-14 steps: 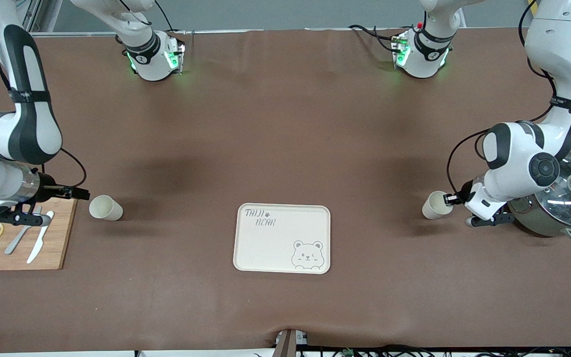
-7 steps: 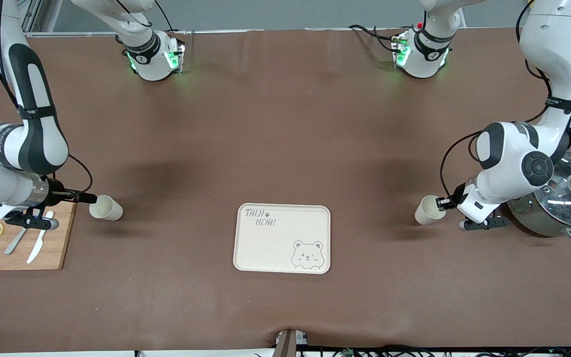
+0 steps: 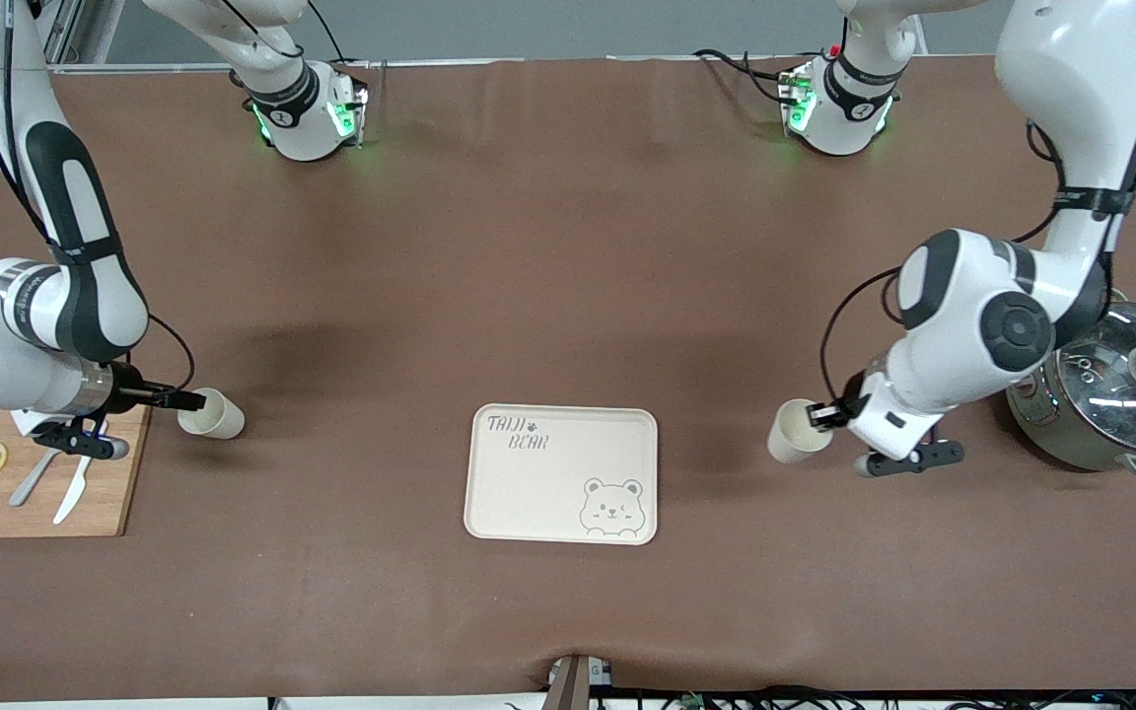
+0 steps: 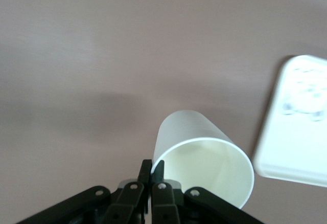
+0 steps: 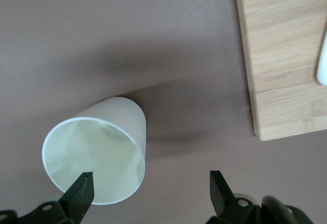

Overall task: Place white IKEA cup upright on tray with both arms
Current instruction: 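Carry the cup onto the tray with the left gripper while the right gripper grips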

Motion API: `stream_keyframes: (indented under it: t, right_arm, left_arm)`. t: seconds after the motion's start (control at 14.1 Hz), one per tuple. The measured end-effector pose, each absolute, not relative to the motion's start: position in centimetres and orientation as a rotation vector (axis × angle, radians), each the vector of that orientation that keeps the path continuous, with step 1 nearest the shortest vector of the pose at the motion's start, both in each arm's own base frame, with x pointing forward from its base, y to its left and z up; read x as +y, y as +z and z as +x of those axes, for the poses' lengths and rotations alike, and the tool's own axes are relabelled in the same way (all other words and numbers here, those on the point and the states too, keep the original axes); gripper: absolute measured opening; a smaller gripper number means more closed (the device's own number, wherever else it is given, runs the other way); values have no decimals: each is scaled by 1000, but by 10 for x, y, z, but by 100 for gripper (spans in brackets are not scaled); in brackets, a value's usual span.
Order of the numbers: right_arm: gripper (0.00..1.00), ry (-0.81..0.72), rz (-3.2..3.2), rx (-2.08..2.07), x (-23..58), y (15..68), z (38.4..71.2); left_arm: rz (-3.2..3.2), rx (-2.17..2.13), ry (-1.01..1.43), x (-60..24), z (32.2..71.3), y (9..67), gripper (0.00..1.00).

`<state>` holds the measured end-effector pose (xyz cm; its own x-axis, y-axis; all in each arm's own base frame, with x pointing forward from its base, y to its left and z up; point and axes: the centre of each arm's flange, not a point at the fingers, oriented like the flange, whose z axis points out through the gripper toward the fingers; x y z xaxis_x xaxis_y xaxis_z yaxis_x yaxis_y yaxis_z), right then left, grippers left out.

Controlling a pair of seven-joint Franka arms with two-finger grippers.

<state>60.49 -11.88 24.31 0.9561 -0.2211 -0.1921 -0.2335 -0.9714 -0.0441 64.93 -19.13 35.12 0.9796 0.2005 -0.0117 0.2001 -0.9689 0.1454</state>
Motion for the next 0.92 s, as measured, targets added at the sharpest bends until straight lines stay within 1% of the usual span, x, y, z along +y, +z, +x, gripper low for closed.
stream_keyframes:
  t: [0.07, 0.14, 0.21, 0.28, 0.36, 0.43, 0.5, 0.71, 0.78, 0.85, 0.92]
  right_arm:
    - [100, 291, -3039, 354, -118, 241, 603]
    - [93, 291, -3036, 356, -117, 240, 603]
    - [82, 287, -3036, 357, -117, 239, 603]
    - [81, 284, -3036, 358, -117, 239, 603]
    - [75, 284, -3033, 361, -117, 239, 603]
    - [65, 285, -3027, 367, -117, 238, 602]
    - [51, 286, -3021, 373, -116, 237, 602]
    - [22, 286, -3012, 380, -115, 236, 602]
    - [10, 285, -3011, 378, -114, 236, 602]
    - [3, 280, -3007, 379, -113, 238, 603]
    - [2, 276, -3007, 376, -112, 239, 604]
  left_arm:
    - [2966, 340, 0, -218, 649, 352, 3]
    - [2952, 380, -16, -247, 647, 350, 3]
    - [2938, 422, -34, -272, 646, 346, 3]
    - [2920, 474, -51, -294, 646, 339, 3]
    - [2899, 532, -68, -315, 646, 332, 3]
    - [2882, 594, -87, -334, 646, 323, 3]
    - [2872, 646, -104, -350, 644, 313, 3]
    - [2858, 723, -130, -384, 636, 286, 3]
    - [2854, 745, -130, -389, 635, 277, 3]
    - [2856, 756, -135, -393, 633, 269, 3]
    - [2858, 761, -142, -394, 632, 263, 3]
